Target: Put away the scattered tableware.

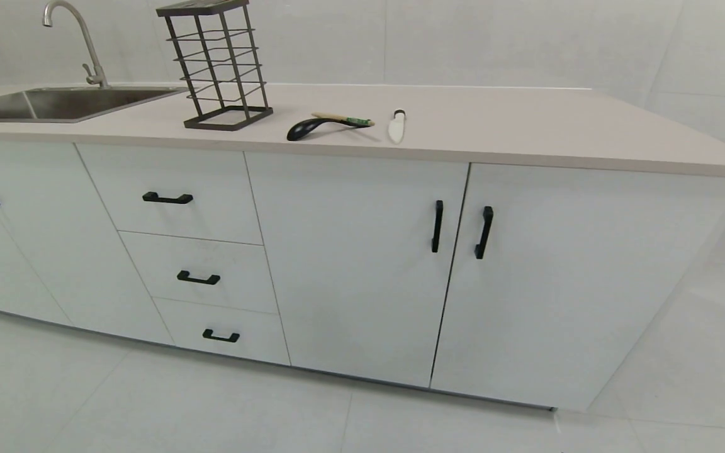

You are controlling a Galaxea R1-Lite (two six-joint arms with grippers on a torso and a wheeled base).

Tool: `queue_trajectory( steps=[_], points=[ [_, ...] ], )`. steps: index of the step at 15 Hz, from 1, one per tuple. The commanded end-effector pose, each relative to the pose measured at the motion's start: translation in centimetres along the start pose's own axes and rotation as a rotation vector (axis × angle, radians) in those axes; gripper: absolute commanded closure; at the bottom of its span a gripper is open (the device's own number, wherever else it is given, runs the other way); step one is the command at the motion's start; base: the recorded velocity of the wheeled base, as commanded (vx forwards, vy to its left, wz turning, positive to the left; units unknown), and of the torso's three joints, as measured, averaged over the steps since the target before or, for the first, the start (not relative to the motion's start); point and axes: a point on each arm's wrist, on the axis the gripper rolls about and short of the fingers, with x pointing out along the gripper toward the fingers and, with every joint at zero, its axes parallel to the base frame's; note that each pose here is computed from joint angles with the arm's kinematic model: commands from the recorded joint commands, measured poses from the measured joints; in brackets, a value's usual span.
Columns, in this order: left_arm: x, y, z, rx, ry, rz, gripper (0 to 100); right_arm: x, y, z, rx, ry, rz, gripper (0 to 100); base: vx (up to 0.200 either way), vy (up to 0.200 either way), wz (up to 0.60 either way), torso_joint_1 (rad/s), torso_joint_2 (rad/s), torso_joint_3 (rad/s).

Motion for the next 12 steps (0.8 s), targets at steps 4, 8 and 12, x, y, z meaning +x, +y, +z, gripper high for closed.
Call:
queue_trajectory(
  steps=[4, 8, 12],
  points=[
    [0.00, 0.00, 0.00, 0.002, 0.000, 0.000, 0, 0.01, 0.00, 0.01, 0.000, 0.001, 0.001, 100, 0.150, 0.200, 0.00, 0.000, 0.00, 0.004],
    [0.00, 0.00, 0.00, 0.003, 0.000, 0.000, 0, 0.01, 0.00, 0.01, 0.000, 0.001, 0.001, 100, 0.000, 0.200, 0.00, 0.007, 0.00, 0.002],
    [0.00, 0.00, 0.00, 0.002, 0.000, 0.000, 0, 0.01, 0.00, 0.01, 0.000, 0.001, 0.001, 100, 0.000, 0.200, 0.00, 0.000, 0.00, 0.002]
  ],
)
